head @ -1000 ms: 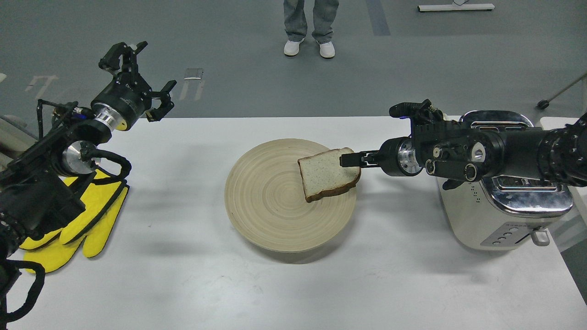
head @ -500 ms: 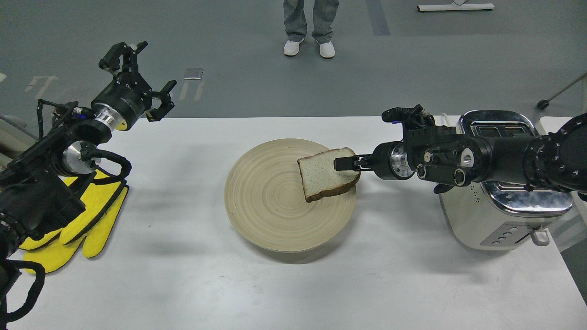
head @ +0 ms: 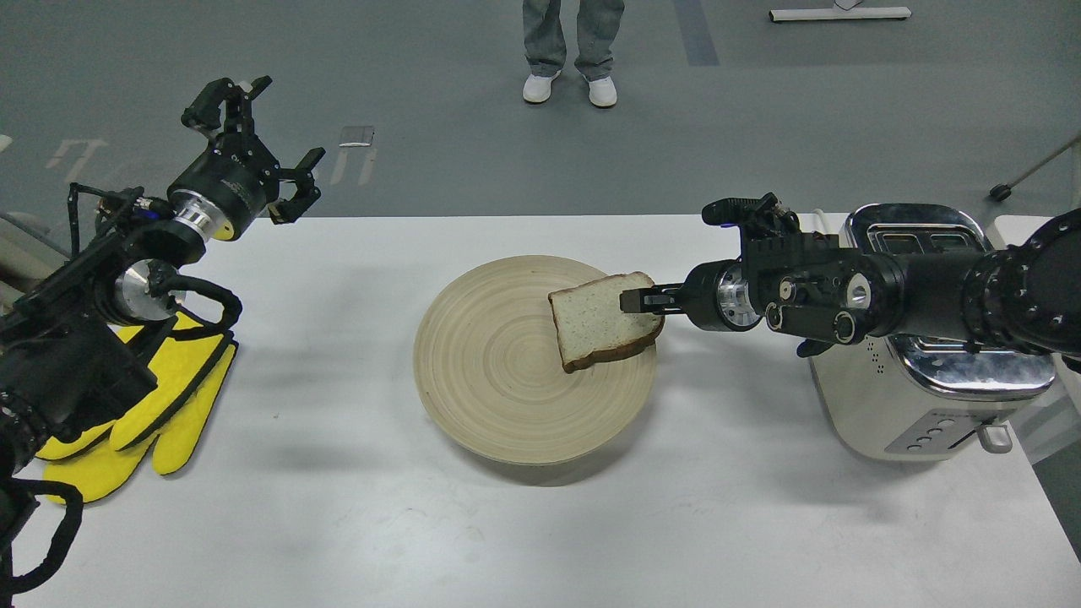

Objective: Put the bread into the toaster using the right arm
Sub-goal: 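Close the right gripper on the edge of the bread slice, then lift the bread slice off the plate and raise it above the toaster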

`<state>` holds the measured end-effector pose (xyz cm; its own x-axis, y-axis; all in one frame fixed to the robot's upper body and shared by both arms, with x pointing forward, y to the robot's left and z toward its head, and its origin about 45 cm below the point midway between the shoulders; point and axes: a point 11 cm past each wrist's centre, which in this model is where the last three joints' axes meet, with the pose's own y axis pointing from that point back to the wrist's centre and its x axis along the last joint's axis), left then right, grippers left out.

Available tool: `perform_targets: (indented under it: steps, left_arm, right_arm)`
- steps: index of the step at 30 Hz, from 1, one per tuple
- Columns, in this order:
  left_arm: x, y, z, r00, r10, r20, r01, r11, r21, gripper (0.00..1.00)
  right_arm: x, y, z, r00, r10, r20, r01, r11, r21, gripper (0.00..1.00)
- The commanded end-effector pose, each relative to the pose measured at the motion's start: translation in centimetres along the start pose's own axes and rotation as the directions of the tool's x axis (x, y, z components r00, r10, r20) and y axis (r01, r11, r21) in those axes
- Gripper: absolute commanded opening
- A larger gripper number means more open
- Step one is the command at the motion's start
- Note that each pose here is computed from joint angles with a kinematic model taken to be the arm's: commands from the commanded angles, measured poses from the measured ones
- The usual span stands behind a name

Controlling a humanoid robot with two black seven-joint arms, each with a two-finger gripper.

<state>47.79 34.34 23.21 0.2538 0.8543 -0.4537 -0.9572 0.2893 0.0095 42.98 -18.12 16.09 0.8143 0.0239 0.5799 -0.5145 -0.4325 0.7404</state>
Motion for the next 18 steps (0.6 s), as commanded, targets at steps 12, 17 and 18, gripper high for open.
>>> perform_targets:
  steps: [12,17,18]
  left_arm:
    - [0.0,0.0,0.0,1.000,0.000,0.001,0.000,1.000,0.002,1.00]
    - [0.0,0.0,0.0,1.000,0.000,-0.001,0.000,1.000,0.000,1.00]
    - [0.0,0.0,0.0,1.000,0.000,0.001,0.000,1.000,0.000,1.00]
  right_arm:
    - [0.5,0.3,0.1,1.000,0.009,-0.010,-0.009,1.000,-0.004,0.00]
    - [1.8,0.8,-0.5,0.999,0.031,-0.019,-0.031,1.000,0.003,0.00]
    - [2.3,1.0,-0.8,0.999,0.039,-0.023,-0.039,0.999,0.008,0.00]
